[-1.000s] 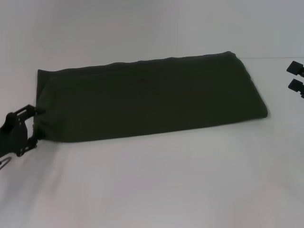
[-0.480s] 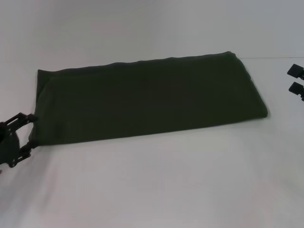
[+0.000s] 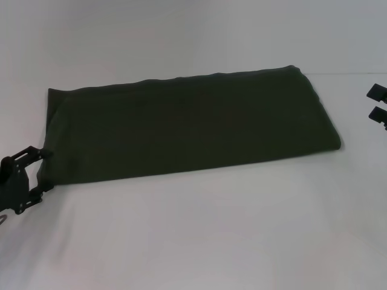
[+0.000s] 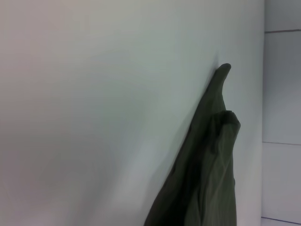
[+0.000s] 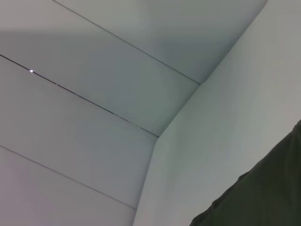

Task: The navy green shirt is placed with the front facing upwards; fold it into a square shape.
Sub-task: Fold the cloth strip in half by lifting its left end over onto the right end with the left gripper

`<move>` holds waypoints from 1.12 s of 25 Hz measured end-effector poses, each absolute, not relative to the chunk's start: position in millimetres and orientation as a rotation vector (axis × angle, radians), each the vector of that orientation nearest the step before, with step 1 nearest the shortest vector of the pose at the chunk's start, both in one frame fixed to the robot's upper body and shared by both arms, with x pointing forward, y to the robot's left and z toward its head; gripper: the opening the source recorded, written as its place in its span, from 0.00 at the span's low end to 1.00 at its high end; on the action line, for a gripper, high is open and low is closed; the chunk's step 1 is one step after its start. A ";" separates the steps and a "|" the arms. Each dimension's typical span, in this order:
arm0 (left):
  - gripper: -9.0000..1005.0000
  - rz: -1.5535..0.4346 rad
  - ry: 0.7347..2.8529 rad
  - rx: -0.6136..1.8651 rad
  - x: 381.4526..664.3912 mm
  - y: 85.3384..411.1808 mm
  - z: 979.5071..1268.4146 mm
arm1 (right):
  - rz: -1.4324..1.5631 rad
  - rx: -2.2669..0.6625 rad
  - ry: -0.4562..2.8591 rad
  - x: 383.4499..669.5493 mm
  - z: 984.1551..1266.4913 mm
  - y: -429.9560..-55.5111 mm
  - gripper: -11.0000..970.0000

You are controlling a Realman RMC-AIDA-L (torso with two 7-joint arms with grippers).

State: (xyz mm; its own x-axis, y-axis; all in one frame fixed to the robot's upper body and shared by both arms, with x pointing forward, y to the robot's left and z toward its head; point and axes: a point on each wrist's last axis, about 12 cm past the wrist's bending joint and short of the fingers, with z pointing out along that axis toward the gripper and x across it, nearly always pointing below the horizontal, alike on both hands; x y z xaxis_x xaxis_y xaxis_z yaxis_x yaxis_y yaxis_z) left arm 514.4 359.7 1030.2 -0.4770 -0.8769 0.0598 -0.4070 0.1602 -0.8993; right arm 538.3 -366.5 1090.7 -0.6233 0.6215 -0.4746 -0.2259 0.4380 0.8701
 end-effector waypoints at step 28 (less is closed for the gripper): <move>0.77 -1.192 1.986 -1.232 549.3 343.7 1030.9 | 1.273 0.363 1.842 537.4 1091.5 -372.9 0.90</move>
